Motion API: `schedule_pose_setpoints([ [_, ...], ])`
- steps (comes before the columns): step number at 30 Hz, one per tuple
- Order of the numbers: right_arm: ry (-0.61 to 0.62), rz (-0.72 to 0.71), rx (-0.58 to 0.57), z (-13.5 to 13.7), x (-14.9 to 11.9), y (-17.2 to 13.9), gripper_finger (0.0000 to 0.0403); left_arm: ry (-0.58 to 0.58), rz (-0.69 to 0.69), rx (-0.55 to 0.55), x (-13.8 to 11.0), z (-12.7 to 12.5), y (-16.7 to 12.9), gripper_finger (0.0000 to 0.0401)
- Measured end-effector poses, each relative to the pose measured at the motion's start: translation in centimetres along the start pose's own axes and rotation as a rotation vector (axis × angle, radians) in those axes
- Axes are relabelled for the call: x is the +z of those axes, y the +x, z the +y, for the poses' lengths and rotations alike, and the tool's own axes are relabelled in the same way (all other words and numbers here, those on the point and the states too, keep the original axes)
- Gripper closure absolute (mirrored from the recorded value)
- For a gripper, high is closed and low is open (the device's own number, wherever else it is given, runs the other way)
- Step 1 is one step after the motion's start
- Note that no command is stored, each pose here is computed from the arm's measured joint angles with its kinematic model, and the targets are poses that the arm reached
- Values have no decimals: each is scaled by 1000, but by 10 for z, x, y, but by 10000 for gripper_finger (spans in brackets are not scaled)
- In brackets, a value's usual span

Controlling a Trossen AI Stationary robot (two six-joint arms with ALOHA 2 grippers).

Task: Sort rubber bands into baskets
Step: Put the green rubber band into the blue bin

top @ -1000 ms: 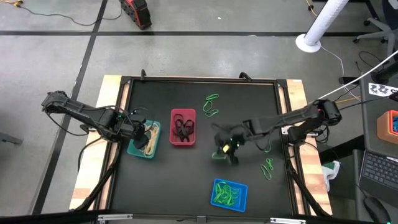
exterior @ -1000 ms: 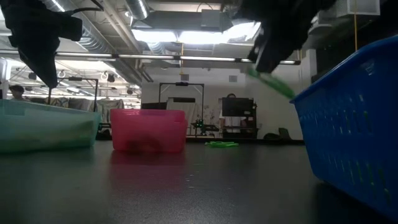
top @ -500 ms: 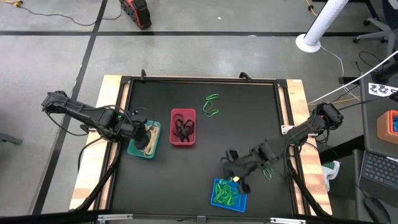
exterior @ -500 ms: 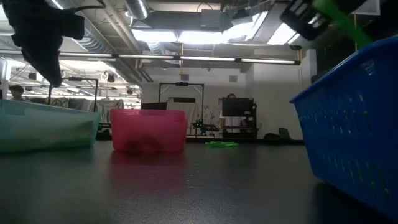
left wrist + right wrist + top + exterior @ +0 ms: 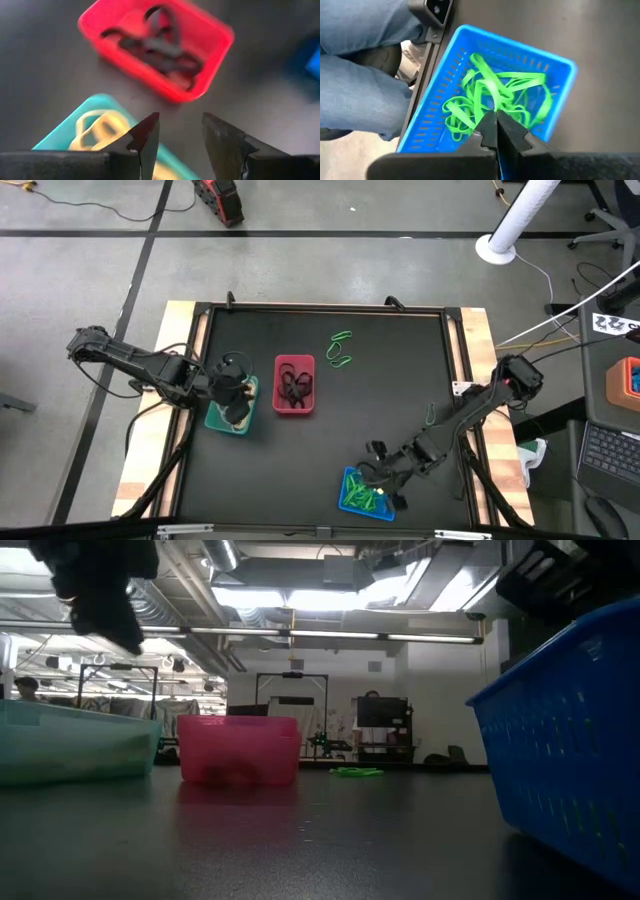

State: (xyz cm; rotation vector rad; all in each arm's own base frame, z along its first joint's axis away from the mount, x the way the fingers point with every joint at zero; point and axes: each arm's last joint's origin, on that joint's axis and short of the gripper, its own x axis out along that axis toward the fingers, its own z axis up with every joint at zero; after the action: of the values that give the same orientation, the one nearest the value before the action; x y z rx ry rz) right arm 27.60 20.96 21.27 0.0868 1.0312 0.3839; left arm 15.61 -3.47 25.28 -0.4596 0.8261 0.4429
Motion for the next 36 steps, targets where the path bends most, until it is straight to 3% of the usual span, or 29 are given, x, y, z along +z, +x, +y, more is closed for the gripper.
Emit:
schedule_pose_setpoints([
  [7,1,20,-1,-1,-2,10,395,78,-172,-156,18,-24,7,256],
  [12,1,18,-8,-1,-2,10,366,185,-268,-203,32,-47,28,256],
  [24,2,20,-6,-2,-2,10,241,438,-243,-85,101,-82,89,256],
  [31,1,-27,32,1,3,-11,219,578,-191,17,140,-77,144,256],
  [36,0,-139,15,2,10,-44,220,590,-115,15,159,-62,189,256],
])
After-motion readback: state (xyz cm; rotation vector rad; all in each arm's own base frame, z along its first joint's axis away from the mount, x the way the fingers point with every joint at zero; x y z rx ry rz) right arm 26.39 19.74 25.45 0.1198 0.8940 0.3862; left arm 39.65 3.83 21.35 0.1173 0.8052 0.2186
